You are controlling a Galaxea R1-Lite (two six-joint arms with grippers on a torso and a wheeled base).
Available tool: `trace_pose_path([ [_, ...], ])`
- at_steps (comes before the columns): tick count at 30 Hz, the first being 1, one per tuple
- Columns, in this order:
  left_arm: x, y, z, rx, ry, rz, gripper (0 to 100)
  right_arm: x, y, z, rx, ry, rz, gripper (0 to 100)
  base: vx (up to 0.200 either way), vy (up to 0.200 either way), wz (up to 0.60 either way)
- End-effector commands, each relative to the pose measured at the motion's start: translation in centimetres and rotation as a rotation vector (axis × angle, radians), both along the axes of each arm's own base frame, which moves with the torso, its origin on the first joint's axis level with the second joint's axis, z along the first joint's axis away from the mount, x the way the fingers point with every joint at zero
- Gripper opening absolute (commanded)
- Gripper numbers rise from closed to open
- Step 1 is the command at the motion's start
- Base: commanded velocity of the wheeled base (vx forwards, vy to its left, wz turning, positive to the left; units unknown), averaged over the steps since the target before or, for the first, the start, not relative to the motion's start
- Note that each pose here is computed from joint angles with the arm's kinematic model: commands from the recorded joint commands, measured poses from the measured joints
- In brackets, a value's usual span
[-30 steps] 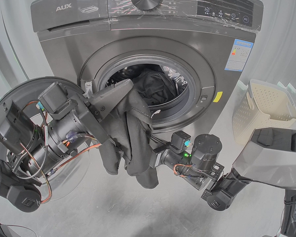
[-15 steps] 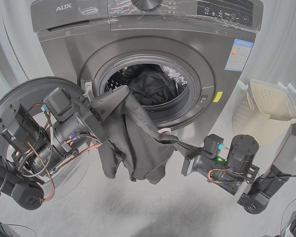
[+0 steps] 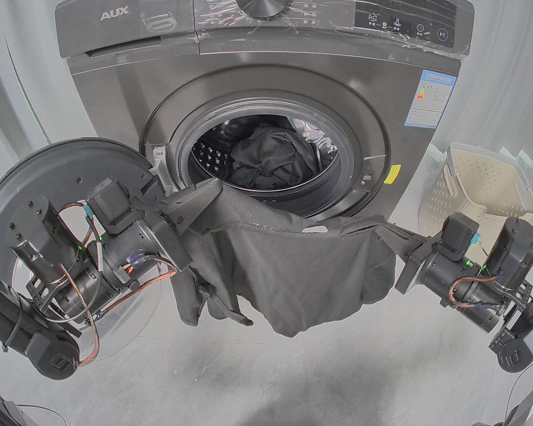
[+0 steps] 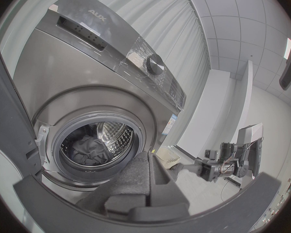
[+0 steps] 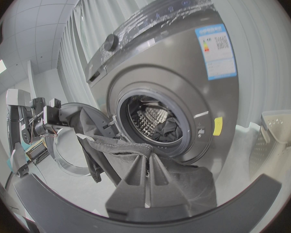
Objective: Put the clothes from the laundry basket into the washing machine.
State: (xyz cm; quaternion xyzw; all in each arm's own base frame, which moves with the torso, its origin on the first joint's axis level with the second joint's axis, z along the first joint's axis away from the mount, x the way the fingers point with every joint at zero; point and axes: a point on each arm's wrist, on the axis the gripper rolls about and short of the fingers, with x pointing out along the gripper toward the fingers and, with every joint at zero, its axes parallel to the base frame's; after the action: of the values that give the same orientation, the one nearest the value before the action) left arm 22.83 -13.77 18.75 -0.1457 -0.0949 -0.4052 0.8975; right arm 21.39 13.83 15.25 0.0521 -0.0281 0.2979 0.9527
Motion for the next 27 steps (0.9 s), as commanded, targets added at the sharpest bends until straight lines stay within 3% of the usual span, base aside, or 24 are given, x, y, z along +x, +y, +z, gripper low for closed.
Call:
trace_pose_path([
  [1, 0.2, 0.1, -0.5, 0.01, 0.013, 0.008, 0, -0.4, -0.9, 1.6, 0.029, -0.059, -0.016, 0, 0.0, 0.0, 0.0],
  [12, 0.0, 0.2, -0.6, 0.045, -0.016, 0.021, 0, -0.7, -0.8, 4.5, 0.086, -0.179, 0.012, 0, 0.0, 0.0, 0.0],
  [27, -0.3, 0.4, 0.7, 0.024, -0.062, 0.029, 0, -0.9, -1.2, 5.1, 0.092, -0.197, 0.002, 0, 0.0, 0.0, 0.0],
])
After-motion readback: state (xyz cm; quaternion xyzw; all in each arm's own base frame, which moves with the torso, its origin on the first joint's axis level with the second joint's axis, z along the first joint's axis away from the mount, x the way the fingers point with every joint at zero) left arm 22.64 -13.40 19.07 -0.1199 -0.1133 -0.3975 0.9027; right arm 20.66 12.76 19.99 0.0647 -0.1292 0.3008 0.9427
